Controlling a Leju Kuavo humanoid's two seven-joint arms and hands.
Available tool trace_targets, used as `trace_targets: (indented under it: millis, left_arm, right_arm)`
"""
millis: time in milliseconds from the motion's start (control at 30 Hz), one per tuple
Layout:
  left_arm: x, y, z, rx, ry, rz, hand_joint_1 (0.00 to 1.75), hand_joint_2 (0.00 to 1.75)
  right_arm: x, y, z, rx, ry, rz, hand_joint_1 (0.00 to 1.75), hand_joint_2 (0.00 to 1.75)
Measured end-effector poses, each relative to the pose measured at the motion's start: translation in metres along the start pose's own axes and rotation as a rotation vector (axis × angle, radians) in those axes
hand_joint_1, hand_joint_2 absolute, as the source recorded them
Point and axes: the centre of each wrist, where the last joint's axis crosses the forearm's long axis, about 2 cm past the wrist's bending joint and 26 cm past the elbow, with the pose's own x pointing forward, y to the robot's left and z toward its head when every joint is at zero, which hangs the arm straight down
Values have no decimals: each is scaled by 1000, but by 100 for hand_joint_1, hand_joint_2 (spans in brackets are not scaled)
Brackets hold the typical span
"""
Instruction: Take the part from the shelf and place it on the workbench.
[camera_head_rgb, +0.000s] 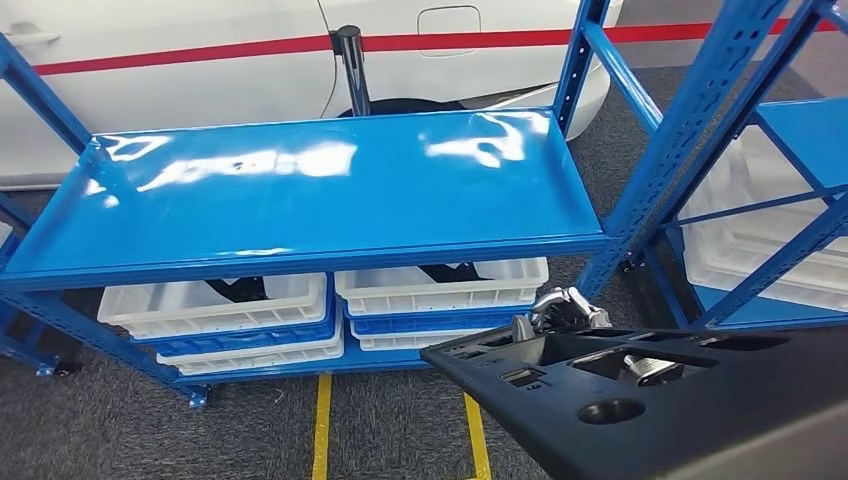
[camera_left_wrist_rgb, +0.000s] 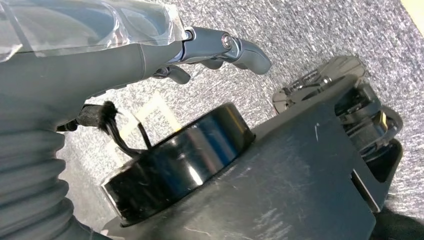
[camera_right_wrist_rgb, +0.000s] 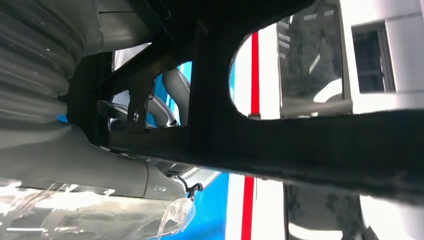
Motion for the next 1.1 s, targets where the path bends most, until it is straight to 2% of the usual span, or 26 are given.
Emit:
trace_targets:
  millis: [367,700,1100]
  left_arm:
    - [4,2,0,-6,-6,2,0,175]
    - [-4,-1,0,-11,11,-1,0,175]
    - [1,1,0,-6,-2,4,0,175]
  right_arm:
    - [1,-1,0,-5,-4,9,175,175]
    - [1,-2,1,-11,-3,9,175,175]
    - [0,-3,2,-15,1,10,175,175]
